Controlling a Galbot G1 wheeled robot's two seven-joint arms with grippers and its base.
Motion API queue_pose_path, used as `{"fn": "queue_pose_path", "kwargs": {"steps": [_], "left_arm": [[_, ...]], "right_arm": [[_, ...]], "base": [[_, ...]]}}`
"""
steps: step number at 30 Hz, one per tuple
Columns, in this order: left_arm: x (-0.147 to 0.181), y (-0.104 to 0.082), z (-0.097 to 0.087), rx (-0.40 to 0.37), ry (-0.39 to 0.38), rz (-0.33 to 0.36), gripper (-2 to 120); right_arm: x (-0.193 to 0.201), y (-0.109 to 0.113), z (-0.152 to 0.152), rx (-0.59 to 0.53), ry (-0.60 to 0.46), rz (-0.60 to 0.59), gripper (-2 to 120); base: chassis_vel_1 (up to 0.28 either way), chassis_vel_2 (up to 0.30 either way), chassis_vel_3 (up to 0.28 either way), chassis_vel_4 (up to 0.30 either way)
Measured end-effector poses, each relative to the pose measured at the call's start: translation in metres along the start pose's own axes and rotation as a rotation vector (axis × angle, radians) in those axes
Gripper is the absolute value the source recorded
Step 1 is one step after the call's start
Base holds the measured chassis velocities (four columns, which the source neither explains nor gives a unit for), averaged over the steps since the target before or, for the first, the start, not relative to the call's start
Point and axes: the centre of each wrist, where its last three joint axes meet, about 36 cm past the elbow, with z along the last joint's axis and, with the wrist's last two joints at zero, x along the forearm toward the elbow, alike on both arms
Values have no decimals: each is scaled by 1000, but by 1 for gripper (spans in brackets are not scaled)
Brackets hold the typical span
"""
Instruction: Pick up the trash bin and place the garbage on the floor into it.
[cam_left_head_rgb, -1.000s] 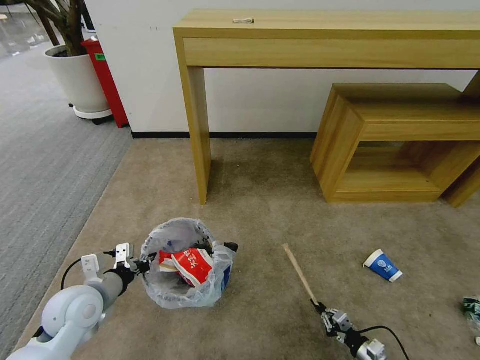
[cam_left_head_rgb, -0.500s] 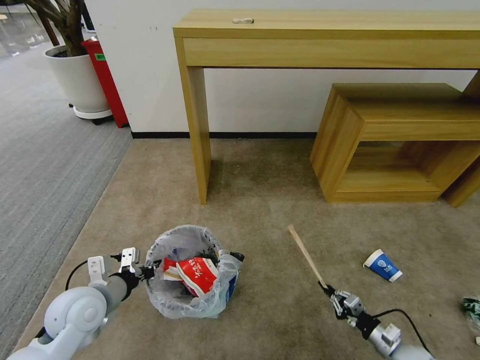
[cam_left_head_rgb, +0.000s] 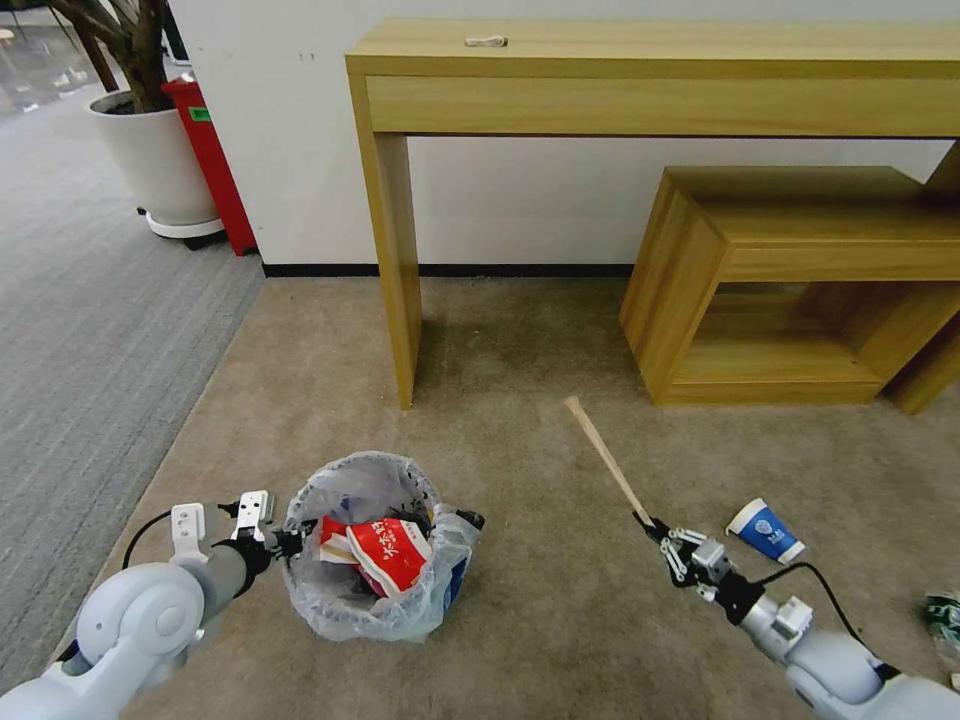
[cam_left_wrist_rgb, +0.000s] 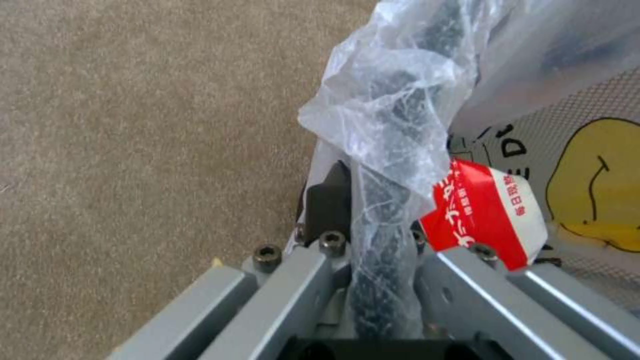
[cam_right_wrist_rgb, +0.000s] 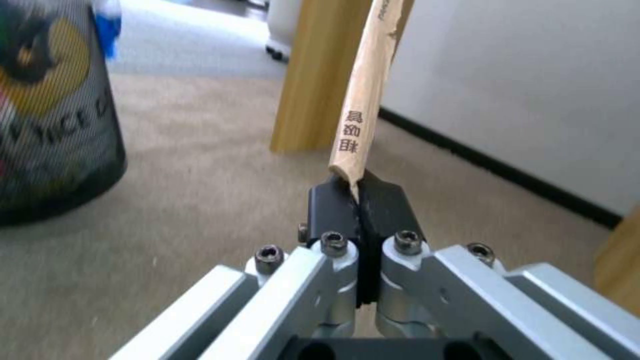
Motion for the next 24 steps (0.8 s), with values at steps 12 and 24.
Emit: {"fn": "queue_pose_path", "kwargs": {"steps": [12,24], "left_arm": [[-4,1,-3,-8,5,5,0],[-7,-1,-3,-7,6,11,0]], "right_arm": [[-59,-14,-56,3,-137,-41,0],[-97,-6,-99,-43,-224,-80,0]], "base": [[0,0,0,0],[0,0,0,0]]}}
